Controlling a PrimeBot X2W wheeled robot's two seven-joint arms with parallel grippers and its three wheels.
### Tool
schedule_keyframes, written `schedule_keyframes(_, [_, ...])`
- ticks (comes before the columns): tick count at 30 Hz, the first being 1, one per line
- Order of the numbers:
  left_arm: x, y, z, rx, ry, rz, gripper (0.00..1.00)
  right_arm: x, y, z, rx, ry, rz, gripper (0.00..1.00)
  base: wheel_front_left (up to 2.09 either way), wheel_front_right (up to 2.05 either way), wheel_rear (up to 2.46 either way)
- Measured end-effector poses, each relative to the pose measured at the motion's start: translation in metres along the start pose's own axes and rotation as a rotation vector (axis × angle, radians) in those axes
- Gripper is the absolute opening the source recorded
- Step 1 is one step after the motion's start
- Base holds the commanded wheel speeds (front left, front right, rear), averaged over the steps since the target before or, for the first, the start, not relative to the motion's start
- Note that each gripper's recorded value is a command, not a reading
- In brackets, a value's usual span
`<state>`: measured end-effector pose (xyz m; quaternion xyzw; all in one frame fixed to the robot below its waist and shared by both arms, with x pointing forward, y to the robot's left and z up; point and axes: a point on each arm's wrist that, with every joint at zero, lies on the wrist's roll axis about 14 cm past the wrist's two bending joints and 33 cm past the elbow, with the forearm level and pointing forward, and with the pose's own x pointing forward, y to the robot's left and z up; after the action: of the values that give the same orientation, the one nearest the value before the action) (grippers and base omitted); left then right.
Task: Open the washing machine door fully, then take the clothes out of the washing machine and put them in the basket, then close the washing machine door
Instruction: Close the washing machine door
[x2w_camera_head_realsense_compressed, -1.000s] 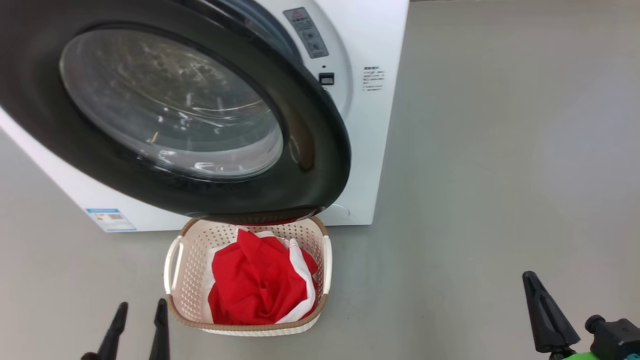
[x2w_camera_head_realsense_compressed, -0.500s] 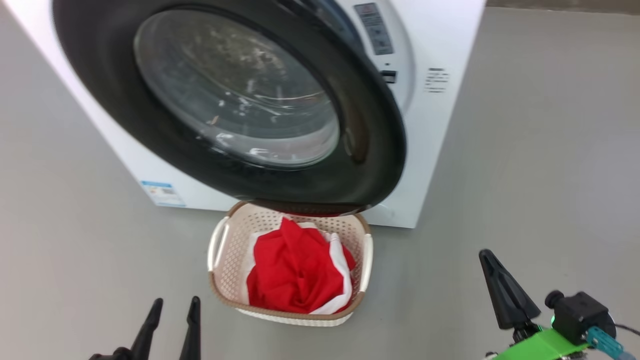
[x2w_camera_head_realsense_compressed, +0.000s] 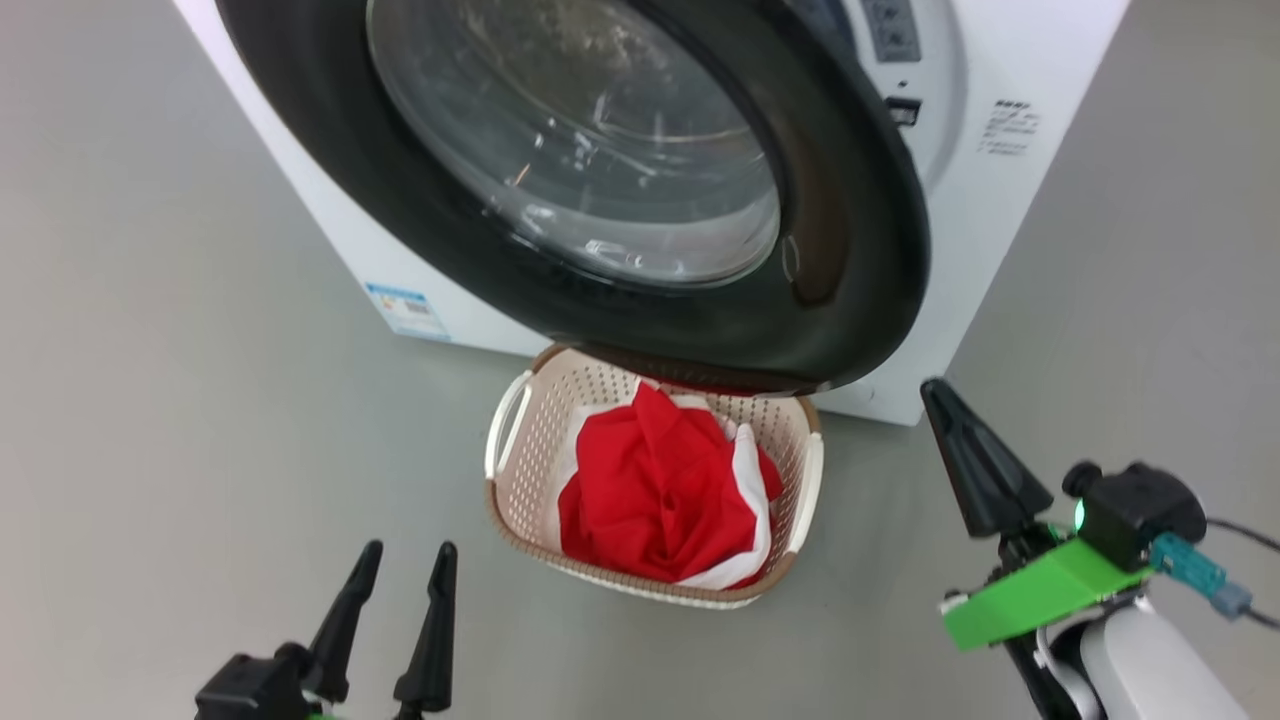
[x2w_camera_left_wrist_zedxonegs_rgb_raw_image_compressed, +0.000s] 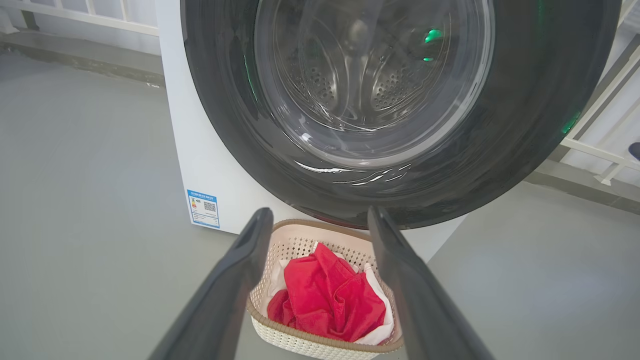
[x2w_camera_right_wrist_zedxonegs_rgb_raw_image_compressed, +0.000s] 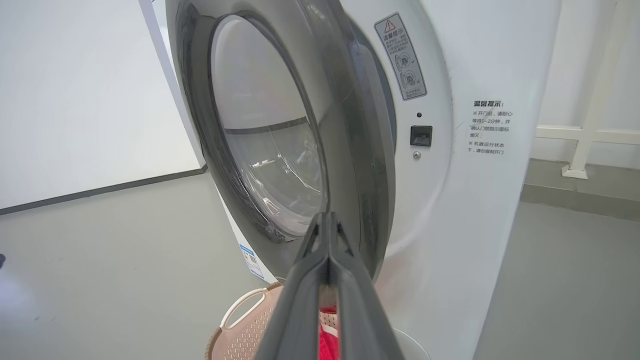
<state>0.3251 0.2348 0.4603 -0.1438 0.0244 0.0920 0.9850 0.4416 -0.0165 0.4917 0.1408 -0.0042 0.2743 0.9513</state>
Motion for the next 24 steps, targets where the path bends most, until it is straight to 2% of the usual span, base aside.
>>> schedule_keyframes(11, [0.022,-0.001,-0.006,-0.038,0.020,0.012,1.00,0.048,-0.005,-0.016,0.015,0.005,0.051,0.00,0.00,0.00,0.00])
schedule_keyframes(24, [0.040,0.003,-0.015,-0.056,0.048,0.032,1.00,0.084,-0.018,-0.030,0.060,-0.011,0.052,0.00,0.00,0.00,0.00])
